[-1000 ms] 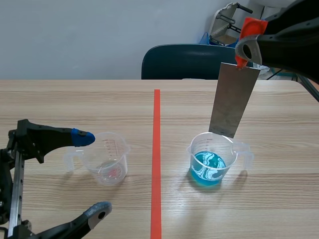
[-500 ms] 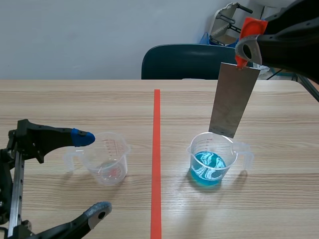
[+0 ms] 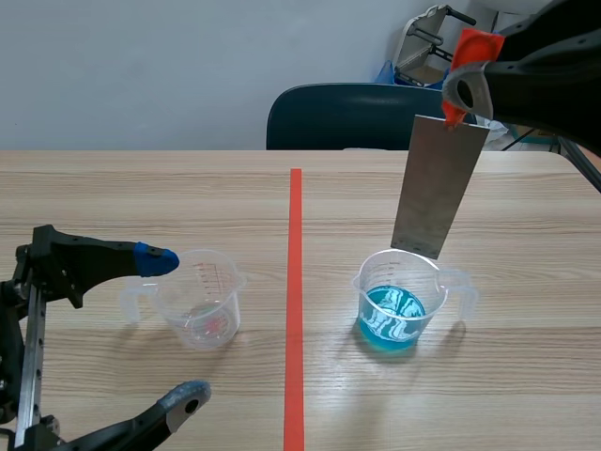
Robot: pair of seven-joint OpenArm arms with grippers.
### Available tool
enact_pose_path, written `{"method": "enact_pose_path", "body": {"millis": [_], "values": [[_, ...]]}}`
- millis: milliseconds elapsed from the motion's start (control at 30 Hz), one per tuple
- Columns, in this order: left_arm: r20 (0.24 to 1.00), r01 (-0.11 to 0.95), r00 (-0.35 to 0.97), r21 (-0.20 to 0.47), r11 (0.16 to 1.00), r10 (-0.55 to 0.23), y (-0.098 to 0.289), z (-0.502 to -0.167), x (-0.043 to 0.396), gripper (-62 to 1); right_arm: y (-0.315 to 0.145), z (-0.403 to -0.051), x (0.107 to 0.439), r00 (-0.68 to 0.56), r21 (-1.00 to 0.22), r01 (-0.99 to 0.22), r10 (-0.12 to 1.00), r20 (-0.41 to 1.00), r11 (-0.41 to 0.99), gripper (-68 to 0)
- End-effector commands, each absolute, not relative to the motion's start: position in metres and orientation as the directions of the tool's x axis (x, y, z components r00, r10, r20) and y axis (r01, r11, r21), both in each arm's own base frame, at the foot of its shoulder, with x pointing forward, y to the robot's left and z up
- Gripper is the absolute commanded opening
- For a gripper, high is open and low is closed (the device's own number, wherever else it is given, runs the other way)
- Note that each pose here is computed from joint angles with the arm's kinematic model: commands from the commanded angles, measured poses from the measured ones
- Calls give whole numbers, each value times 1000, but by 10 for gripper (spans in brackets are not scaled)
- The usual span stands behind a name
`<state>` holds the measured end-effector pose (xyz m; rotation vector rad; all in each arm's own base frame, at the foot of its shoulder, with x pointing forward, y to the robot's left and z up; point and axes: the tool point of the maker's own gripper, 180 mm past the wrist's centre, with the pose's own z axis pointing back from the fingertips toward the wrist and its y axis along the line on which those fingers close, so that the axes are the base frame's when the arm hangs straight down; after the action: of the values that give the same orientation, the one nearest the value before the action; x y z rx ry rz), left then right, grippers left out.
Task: Do the redox reaction experiment
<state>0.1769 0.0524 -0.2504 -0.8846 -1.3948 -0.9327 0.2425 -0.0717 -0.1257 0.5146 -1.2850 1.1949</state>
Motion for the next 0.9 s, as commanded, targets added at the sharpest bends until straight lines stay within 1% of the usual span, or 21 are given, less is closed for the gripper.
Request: {"method": "enact_pose_path", "body": {"millis": [0, 400, 600, 867], "values": [[999, 917, -48, 38, 398, 15, 50, -243, 179, 14, -67, -117, 240, -177, -305, -884, 351, 920, 354, -665], [999, 917, -48, 38, 398, 15, 50, -243, 179, 14, -67, -117, 240, -178, -305, -884, 348, 921, 355, -665], [999, 917, -48, 38, 398, 16, 50, -243, 179, 14, -67, -112, 241, -191, -303, -881, 314, 930, 362, -665], [999, 916, -48, 37, 399, 17, 50, -243, 179, 14, -68, -136, 245, -163, -282, -882, 317, 934, 377, -665]]}}
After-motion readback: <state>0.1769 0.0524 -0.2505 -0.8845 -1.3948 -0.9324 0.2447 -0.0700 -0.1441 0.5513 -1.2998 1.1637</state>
